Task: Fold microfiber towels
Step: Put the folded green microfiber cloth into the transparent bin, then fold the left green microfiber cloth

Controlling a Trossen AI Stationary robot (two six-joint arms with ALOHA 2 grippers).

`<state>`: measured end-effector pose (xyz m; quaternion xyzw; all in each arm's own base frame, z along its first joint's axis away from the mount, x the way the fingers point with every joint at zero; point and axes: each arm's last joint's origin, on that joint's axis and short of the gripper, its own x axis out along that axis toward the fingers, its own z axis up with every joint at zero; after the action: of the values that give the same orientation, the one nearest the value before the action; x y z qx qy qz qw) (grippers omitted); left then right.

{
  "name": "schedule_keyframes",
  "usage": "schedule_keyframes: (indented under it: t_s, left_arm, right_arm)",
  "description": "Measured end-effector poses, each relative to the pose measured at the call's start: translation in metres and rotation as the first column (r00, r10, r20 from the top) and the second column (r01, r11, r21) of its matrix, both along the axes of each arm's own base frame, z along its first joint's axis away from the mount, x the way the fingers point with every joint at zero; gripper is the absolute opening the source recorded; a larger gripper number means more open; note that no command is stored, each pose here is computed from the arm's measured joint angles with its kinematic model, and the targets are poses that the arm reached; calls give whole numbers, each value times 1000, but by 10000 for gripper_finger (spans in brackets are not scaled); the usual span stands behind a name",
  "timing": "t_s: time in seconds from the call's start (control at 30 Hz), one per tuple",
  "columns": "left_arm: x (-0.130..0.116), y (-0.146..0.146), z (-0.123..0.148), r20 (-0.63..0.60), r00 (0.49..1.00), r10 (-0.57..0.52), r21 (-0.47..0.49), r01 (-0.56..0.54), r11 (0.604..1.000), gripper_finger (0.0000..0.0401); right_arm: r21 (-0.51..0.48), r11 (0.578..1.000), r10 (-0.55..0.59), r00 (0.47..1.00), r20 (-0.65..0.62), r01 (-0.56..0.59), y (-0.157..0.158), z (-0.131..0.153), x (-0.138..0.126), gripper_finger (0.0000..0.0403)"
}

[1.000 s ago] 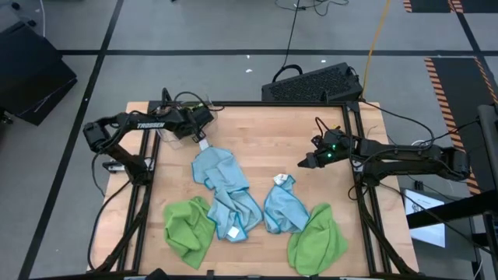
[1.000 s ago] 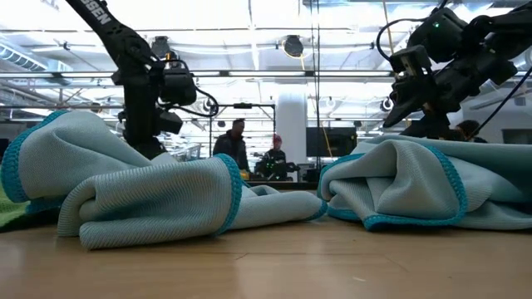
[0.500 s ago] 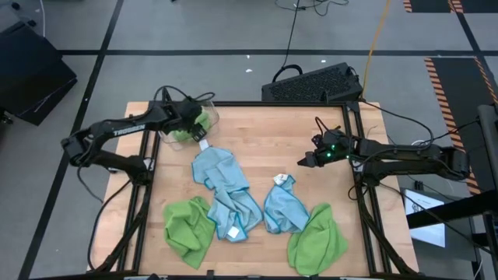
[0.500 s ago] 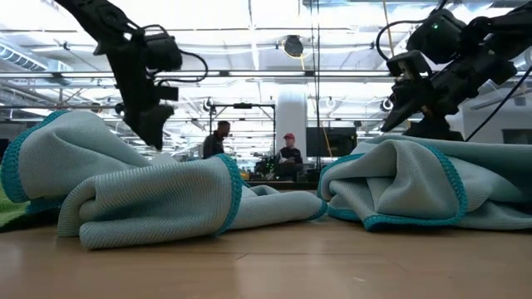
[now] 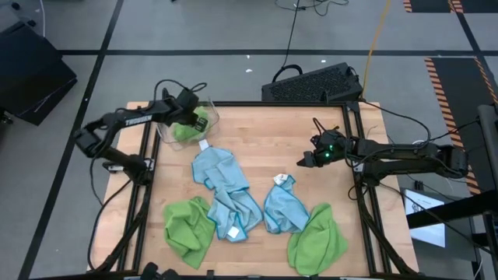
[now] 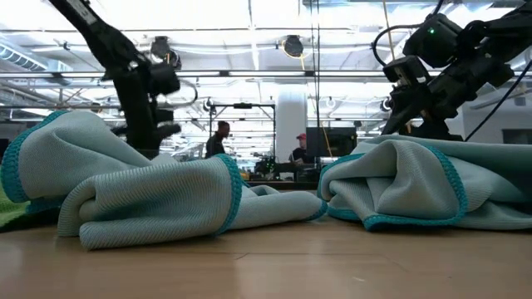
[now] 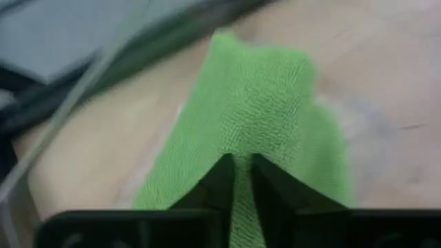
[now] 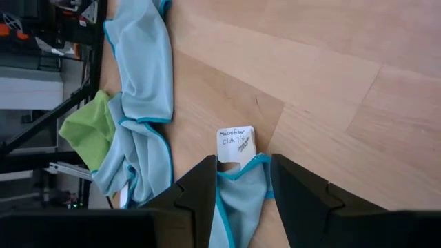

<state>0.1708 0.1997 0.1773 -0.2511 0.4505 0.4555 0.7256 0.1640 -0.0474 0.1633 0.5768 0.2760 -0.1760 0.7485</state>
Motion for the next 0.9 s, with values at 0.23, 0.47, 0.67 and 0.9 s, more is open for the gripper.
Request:
schedule_keyframes:
  t_s: [0.23,0.47,0.67,0.9]
  left_arm:
    - [2,11,-24,70,998,-5,-135,15,991,21]
    - [0,5,-17,131,991,-16,-198,42,979,41]
    - [-11,-9,19,199,980,8,-139,20,990,42]
    - [-31,-50,67,316,948,28,-97,3,995,42]
  right_arm:
    - [5,1000,-12,1000,-2,12,0,0,0,130]
    - [-2,999,-32,999,-7,32,-1,0,0,130]
    - [-8,1000,-25,1000,-6,25,0,0,0,130]
    - [-28,999,19,1000,1,-19,0,0,0,130]
